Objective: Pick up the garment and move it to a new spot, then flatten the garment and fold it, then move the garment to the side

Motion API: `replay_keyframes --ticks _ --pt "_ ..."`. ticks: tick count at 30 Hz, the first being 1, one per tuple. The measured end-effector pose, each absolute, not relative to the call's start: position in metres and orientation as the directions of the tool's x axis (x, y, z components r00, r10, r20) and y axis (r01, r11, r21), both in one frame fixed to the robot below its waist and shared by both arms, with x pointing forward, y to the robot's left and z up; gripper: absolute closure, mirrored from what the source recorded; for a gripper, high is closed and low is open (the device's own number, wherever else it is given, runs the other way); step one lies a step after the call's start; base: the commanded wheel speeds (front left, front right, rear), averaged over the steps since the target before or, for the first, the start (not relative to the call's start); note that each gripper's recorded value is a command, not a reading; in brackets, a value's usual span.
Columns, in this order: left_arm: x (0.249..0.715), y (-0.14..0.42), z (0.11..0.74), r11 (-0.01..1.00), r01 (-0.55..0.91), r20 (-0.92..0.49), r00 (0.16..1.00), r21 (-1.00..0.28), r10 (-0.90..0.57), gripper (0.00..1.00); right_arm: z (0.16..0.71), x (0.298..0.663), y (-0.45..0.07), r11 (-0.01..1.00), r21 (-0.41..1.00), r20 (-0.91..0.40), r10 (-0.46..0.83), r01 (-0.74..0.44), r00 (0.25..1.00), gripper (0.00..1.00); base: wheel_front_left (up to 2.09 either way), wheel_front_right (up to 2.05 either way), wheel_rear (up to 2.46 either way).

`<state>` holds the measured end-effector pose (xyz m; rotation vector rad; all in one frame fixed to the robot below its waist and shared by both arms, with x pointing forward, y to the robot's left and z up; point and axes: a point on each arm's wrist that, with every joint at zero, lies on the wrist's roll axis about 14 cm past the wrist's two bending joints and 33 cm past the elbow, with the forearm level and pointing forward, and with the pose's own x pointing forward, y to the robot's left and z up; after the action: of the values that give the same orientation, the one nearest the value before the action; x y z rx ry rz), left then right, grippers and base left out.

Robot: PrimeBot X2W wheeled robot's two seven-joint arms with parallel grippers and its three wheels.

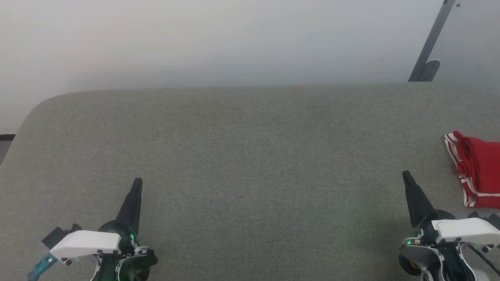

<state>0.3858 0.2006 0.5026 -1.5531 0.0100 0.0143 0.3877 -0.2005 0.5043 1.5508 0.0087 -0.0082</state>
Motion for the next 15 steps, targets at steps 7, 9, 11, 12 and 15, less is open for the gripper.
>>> replay_keyframes --ticks 7,9,11,12,15 --pt "0.3878 0.1995 0.5044 -0.002 -0.010 -0.010 1.000 -1.000 -0.001 1.00 0.5052 0.3880 -0.2003 -0.001 1.000 -0.007 0.000 0.007 1.000 1.00 0.00 0.00 0.00" --pt "0.3878 0.1997 0.5044 -0.002 -0.010 -0.010 1.000 -1.000 -0.001 1.00 0.5053 0.3880 -0.2002 -0.001 1.000 -0.007 0.000 0.007 1.000 1.00 0.00 0.00 0.00" --pt "0.3878 0.1997 0.5044 -0.002 -0.010 -0.010 1.000 -1.000 -0.001 1.00 0.5054 0.3881 -0.2001 -0.001 1.000 -0.006 0.000 0.006 1.000 1.00 0.00 0.00 0.00" --pt "0.3878 0.1997 0.5043 -0.003 -0.010 -0.010 1.000 -1.000 -0.001 1.00 0.5054 0.3881 -0.2002 -0.001 1.000 -0.006 0.000 0.006 1.000 1.00 0.00 0.00 0.00" --pt "0.3877 0.1996 0.5044 -0.003 -0.009 -0.009 1.000 -1.000 0.000 1.00 0.5055 0.3882 -0.2002 -0.001 1.000 -0.006 0.000 0.006 1.000 1.00 0.00 0.00 0.00"
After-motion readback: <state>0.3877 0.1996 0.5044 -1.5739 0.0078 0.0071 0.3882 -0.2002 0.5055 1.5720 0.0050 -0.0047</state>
